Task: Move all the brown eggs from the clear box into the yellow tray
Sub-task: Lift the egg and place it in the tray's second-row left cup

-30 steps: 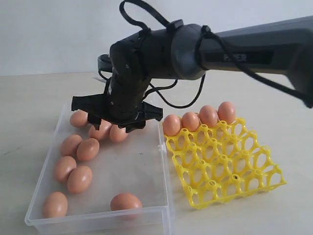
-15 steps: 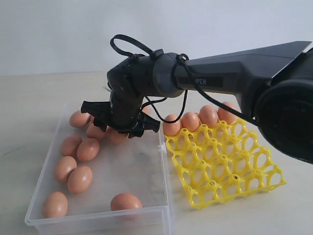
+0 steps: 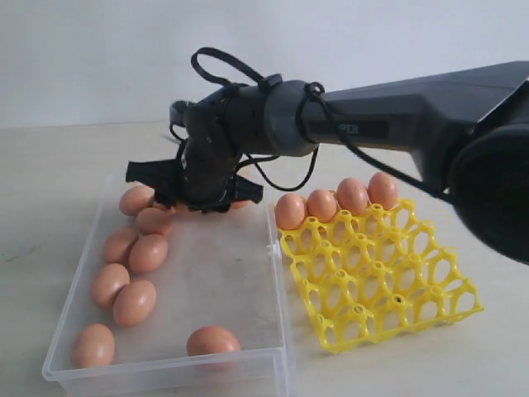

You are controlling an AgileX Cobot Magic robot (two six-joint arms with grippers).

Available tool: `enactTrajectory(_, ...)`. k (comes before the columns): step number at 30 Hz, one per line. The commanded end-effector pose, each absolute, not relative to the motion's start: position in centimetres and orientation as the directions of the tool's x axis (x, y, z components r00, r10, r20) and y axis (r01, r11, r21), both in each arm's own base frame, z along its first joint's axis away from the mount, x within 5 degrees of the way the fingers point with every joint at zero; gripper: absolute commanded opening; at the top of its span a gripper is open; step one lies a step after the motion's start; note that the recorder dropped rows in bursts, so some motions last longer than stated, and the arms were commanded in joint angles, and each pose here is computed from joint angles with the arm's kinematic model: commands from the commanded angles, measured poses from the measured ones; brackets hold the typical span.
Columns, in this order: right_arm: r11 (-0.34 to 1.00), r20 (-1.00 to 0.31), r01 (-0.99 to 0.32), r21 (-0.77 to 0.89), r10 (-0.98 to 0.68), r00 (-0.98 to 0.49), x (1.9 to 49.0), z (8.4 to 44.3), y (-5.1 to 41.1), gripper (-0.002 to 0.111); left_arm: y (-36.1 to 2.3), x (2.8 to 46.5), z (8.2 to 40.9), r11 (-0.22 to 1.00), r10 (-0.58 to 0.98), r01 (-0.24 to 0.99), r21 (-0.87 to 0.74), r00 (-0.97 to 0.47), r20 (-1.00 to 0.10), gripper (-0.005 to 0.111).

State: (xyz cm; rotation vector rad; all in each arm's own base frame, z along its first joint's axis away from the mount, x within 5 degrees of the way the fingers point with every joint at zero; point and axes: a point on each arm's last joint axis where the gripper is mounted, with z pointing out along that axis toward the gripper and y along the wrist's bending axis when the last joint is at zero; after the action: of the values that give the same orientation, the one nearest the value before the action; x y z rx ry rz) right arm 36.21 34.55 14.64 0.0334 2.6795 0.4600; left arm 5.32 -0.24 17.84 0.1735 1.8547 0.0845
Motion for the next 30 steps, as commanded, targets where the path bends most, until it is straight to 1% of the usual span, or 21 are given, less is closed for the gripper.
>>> enactTrajectory(1, 0.885, -0.636, -0.306, 0.352, -0.014, -0.771, 35.4, 19.8, 34.2, 0.0, -0.3, 5.3, 18.1, 0.988, 0.15, 0.071, 0.136, -0.262, -0.953, 0.0)
enactTrajectory(3, 0.857, -0.715, -0.396, 0.329, -0.048, -0.697, 34.6, 21.3, 33.5, 0.0, -0.3, 5.3, 18.1, 0.988, 0.15, 0.071, 0.136, -0.262, -0.953, 0.0)
enactTrajectory(5, 0.825, -0.774, -0.486, 0.289, -0.098, -0.626, 33.5, 21.8, 32.7, 0.0, -0.3, 5.3, 18.1, 0.988, 0.15, 0.071, 0.136, -0.262, -0.953, 0.0)
enactTrajectory(6, 0.805, -0.813, -0.548, 0.227, -0.153, -0.562, 33.0, 22.5, 31.9, 0.0, -0.3, 5.3, 18.1, 0.988, 0.15, 0.071, 0.136, -0.262, -0.953, 0.0)
enactTrajectory(8, 0.77, -0.848, -0.623, 0.138, -0.233, -0.476, 32.0, 22.5, 31.0, 0.0, -0.3, 5.3, 18.1, 0.988, 0.15, 0.071, 0.136, -0.262, -0.953, 0.0)
enactTrajectory(11, 0.736, -0.887, -0.676, 0.034, -0.29, -0.36, 30.6, 23.1, 28.8, 0.0, -0.3, 5.3, 18.1, 0.988, 0.15, 0.071, 0.136, -0.262, -0.953, 0.0)
enactTrajectory(15, 0.758, -0.928, -0.652, 0.013, -0.234, -0.291, 28.7, 23.1, 25.1, 0.0, -0.3, 5.3, 18.1, 0.988, 0.15, 0.071, 0.136, -0.262, -0.953, 0.0)
enactTrajectory(19, 0.79, -0.954, -0.613, -0.022, -0.2, -0.224, 27.0, 22.1, 21.5, 0.0, -0.3, 5.3, 18.1, 0.988, 0.15, 0.071, 0.136, -0.262, -0.953, 0.0)
enactTrajectory(24, 0.834, -0.95, -0.552, -0.023, -0.191, -0.249, 25.7, 19.6, 17.9, 0.0, -0.3, 5.3, 18.1, 0.988, 0.15, 0.071, 0.136, -0.262, -0.953, 0.0)
enactTrajectory(30, 0.838, -0.931, -0.544, -0.038, -0.228, -0.287, 25.4, 16.8, 17.0, 0.0, -0.3, 5.3, 18.1, 0.988, 0.15, 0.071, 0.136, -0.262, -0.953, 0.0)
